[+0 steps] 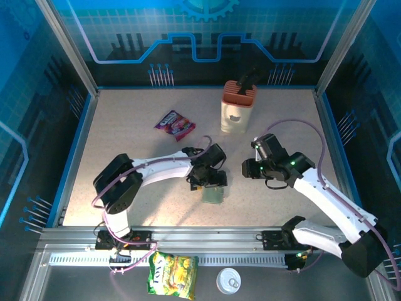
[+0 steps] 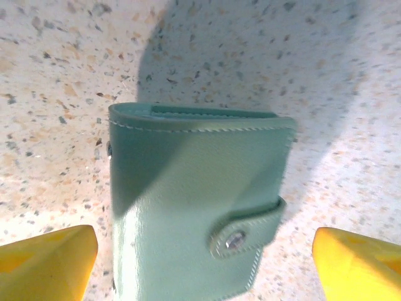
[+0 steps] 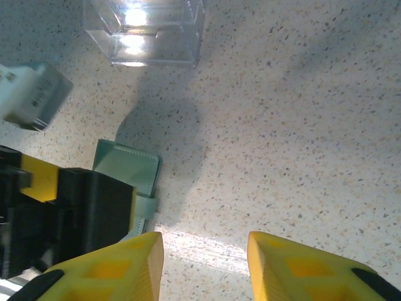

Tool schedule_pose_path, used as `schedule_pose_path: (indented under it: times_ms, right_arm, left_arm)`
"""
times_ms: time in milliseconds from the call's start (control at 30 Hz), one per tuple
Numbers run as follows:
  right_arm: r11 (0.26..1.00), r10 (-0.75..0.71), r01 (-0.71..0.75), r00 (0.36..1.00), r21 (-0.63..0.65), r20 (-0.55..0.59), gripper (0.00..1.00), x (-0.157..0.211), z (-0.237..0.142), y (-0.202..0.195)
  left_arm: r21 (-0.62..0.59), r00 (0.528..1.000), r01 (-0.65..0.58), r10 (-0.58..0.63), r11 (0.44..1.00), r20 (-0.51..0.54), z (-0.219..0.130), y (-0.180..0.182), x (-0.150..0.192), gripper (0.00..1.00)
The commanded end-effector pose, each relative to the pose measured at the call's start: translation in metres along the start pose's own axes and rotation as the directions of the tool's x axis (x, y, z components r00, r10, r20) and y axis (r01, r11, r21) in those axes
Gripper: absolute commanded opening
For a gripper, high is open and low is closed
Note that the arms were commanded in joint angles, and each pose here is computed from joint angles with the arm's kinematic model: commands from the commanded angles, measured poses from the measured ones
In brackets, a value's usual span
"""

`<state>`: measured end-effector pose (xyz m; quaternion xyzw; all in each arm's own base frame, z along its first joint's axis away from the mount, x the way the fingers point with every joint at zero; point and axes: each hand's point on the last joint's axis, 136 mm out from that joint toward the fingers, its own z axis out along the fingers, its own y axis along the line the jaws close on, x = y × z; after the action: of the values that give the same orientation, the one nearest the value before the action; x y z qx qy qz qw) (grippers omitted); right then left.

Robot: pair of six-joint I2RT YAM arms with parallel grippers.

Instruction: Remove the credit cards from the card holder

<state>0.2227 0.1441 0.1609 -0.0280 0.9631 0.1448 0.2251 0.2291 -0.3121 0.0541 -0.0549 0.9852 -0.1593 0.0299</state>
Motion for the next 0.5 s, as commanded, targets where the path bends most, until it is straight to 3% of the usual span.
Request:
schedule_pose_path:
  times_ms: [0, 233, 467]
  right_arm:
    - [0.999, 0.021, -0.022, 0.999, -0.033, -0.040, 0.40, 0.010, 0.005, 0.010]
    - [0.999, 0.026, -0.030, 0.994, -0.033, -0.107, 0.40, 0.028, 0.019, 0.027]
    - [0.998, 0.023, -0.031, 0.988, -0.046, -0.153, 0.38, 0.047, 0.033, 0.049]
  left_arm:
    - [0.065, 0.999, 0.001, -0.004, 0.998, 0.048, -0.025, 0.000, -0.008, 0.87]
    - [0.232, 0.993, -0.018, -0.009, 0.973, 0.118, -0.051, 0.002, -0.012, 0.72]
    - [0.344, 0.990, 0.004, -0.053, 0.939, 0.134, -0.055, 0.012, 0.000, 0.42]
